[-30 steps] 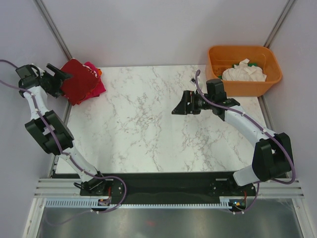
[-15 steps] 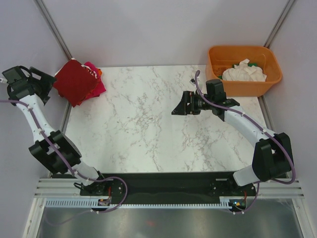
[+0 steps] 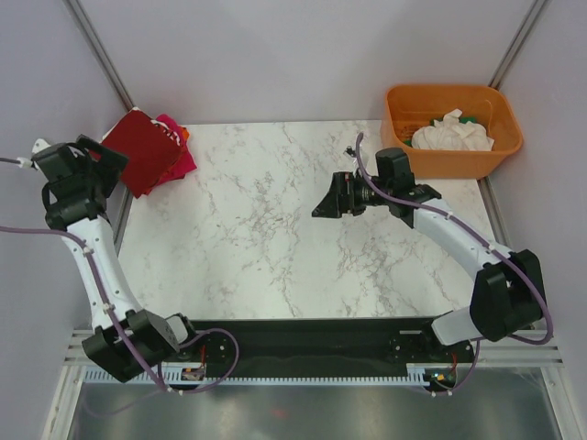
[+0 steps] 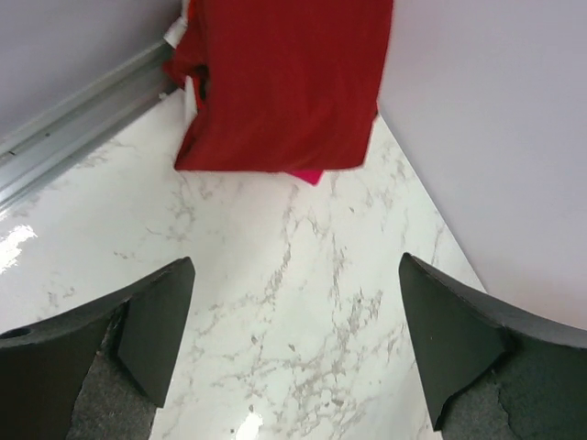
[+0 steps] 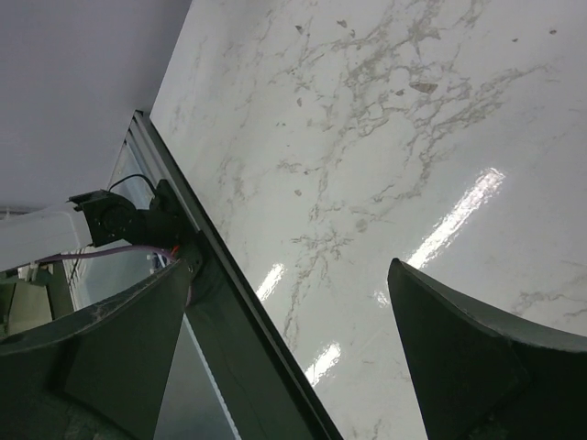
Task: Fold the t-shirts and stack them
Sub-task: Neatly place the folded tshirt to the corner
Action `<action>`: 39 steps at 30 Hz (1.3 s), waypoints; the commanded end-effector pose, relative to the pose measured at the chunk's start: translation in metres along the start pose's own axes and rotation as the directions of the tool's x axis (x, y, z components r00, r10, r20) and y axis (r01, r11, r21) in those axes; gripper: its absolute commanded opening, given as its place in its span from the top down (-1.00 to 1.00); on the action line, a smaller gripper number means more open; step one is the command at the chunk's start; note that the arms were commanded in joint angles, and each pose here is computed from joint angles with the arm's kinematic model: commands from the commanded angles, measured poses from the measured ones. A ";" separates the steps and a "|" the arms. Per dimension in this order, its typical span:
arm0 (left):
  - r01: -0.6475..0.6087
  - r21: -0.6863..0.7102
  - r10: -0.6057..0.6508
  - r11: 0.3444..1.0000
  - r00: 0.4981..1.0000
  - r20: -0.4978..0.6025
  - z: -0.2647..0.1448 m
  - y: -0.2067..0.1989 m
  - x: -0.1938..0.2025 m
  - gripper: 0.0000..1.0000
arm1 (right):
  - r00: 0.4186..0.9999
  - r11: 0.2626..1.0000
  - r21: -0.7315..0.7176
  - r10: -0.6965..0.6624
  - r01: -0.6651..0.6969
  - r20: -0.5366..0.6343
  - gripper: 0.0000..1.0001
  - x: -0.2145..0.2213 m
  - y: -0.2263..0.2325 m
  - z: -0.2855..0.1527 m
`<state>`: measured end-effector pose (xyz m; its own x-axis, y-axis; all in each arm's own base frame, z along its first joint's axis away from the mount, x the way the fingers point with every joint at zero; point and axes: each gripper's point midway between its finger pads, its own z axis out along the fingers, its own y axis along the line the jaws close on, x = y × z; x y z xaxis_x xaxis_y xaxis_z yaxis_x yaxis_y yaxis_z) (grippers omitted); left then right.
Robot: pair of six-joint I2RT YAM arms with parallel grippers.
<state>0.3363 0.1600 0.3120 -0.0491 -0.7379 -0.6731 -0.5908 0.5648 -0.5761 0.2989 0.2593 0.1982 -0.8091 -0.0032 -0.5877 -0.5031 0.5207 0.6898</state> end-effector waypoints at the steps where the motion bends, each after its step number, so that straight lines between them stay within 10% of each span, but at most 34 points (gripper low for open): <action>1: -0.006 0.051 0.006 0.999 1.000 0.005 -0.016 -0.012 0.020 -0.99 | 0.982 0.974 -0.130 -0.176 0.184 0.072 -0.96 -0.015 0.061 -0.010; 3: -0.124 0.315 0.150 0.941 0.987 -0.061 -0.031 -0.058 0.055 -1.00 | 0.972 0.965 -0.137 -0.213 0.226 0.103 -0.96 -0.018 0.079 -0.017; 15: -0.324 0.642 0.590 0.695 0.768 -0.251 -0.105 -0.042 0.274 -0.99 | 0.895 0.957 0.081 -0.290 0.279 0.339 -0.96 -0.030 0.127 -0.088; 23: -0.394 0.710 0.689 0.584 0.703 -0.177 -0.148 -0.041 0.283 -1.00 | 0.875 0.955 0.182 -0.289 0.234 0.390 -0.96 -0.010 0.118 -0.125; 39: -0.381 0.709 0.691 0.593 0.694 -0.204 -0.149 -0.036 0.289 -1.00 | 0.851 0.941 0.297 -0.284 0.160 0.441 -0.96 0.002 0.098 -0.154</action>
<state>0.2205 -0.1300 0.1939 -0.6466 -0.2248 -0.7290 0.2005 0.8719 -0.4468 0.1976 0.1832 0.3388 -0.3978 0.2220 -0.8902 -0.5506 0.7183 0.4252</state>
